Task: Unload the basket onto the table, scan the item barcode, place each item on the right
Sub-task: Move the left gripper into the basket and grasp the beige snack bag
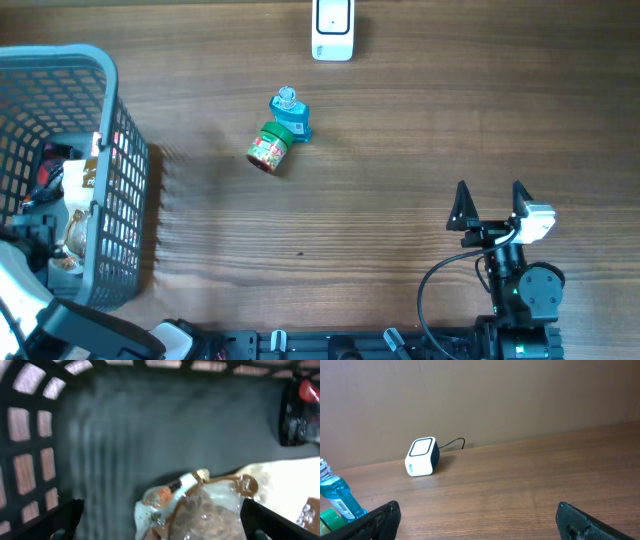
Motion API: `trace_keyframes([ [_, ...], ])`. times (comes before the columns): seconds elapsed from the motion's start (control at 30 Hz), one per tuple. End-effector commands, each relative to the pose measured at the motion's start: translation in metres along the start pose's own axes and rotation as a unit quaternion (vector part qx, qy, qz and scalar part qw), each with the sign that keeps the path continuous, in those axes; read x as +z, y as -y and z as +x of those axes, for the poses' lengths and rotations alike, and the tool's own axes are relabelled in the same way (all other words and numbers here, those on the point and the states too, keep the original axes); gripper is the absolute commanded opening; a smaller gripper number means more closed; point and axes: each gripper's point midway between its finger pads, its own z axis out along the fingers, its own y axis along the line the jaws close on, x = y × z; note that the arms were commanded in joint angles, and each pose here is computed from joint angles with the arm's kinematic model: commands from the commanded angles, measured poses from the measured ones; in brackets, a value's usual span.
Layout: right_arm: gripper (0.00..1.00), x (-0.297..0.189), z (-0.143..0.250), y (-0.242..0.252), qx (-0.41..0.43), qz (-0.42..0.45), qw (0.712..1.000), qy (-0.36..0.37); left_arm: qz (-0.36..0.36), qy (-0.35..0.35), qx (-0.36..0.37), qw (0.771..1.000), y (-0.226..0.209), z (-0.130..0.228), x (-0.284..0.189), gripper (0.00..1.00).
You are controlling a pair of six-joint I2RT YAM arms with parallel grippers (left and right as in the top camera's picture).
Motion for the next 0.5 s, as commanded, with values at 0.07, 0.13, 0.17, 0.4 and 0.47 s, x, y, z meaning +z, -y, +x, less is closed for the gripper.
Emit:
trace_keyframes([
  [0.07,1.0,0.0,-0.001,-0.003,-0.006,-0.008,1.0,0.002,0.001,-0.004,0.025,1.0,-0.006,0.008,0.018,1.0],
  [0.13,1.0,0.0,-0.001,-0.003,-0.006,-0.008,1.0,0.002,0.014,-0.008,0.027,1.0,-0.004,0.014,0.027,1.0],
  [0.17,0.99,0.0,-0.001,-0.003,-0.006,-0.008,1.0,0.002,0.026,-0.01,0.038,0.999,0.0,0.016,0.03,1.0],
  [0.4,1.0,0.0,-0.001,-0.003,-0.006,-0.008,1.0,0.002,0.069,-0.009,0.053,0.996,0.012,0.021,0.04,1.0],
  [0.47,1.0,0.0,-0.001,-0.003,-0.006,-0.008,1.0,0.002,0.087,-0.011,0.053,0.995,0.019,0.021,0.039,1.0],
])
